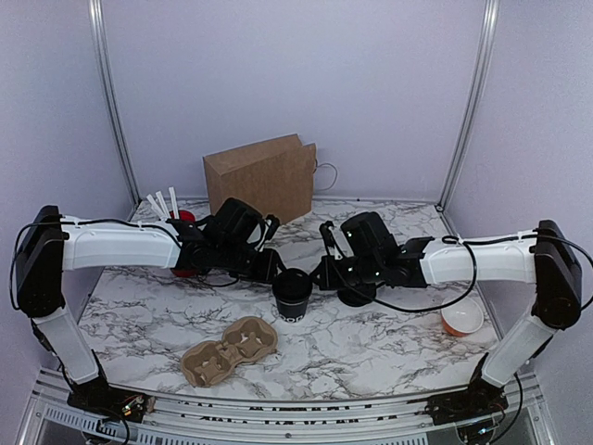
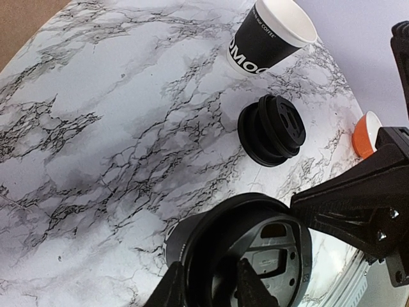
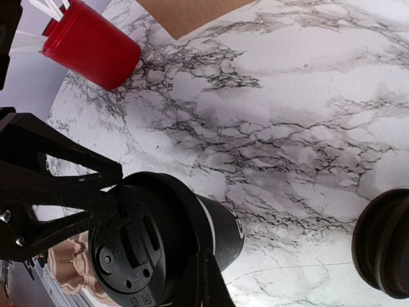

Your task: Pack the takeout coffee

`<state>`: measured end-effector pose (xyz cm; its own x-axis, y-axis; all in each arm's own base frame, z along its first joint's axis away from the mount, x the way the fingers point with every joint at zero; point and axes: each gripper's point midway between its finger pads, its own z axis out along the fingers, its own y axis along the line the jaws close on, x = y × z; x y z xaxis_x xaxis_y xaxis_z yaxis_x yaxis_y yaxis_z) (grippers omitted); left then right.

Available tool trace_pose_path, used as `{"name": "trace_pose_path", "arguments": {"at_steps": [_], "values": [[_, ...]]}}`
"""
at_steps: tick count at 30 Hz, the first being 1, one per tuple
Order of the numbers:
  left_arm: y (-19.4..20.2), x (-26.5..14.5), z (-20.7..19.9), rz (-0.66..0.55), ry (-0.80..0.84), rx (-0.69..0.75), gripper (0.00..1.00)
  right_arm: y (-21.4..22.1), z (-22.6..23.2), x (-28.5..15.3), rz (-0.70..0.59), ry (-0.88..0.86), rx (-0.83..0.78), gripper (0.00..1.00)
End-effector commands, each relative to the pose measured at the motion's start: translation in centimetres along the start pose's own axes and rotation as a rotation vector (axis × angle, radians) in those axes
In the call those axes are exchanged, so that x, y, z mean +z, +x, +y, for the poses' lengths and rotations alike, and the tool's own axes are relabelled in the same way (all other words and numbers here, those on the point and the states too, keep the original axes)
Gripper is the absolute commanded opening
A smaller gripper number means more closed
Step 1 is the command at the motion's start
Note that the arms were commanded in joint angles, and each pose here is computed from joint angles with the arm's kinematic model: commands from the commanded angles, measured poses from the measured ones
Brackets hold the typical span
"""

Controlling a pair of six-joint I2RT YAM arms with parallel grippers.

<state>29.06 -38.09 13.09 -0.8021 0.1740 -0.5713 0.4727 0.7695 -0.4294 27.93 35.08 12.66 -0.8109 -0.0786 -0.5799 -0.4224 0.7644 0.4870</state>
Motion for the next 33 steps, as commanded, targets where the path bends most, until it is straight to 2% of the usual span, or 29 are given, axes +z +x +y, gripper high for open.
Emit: {"name": "trace_pose_path", "arguments": {"at_steps": [1,10,20,29,33], "values": [[2.9,1.5,1.5,0.090,-0.038,0.006,0.27,9.8,-2.1,1.1,0.312,0.083,0.023,0.00],[2.0,1.3,0.7,0.073,-0.015,0.024,0.27,4.3,0.5,-1.3,0.135,0.065,0.064,0.02],[-0.4,0.5,-0.7,0.020,0.011,0.043,0.30,0.7,1.5,-2.3,0.002,0.064,0.111,0.05],[-2.2,-0.4,-0.9,-0.032,-0.013,0.051,0.39,-1.4,1.9,-3.1,-0.031,0.062,0.072,0.12],[-2.2,-0.9,-0.7,-0.041,-0.026,0.044,0.39,-1.8,2.1,-3.3,-0.029,0.044,0.052,0.15]]}}
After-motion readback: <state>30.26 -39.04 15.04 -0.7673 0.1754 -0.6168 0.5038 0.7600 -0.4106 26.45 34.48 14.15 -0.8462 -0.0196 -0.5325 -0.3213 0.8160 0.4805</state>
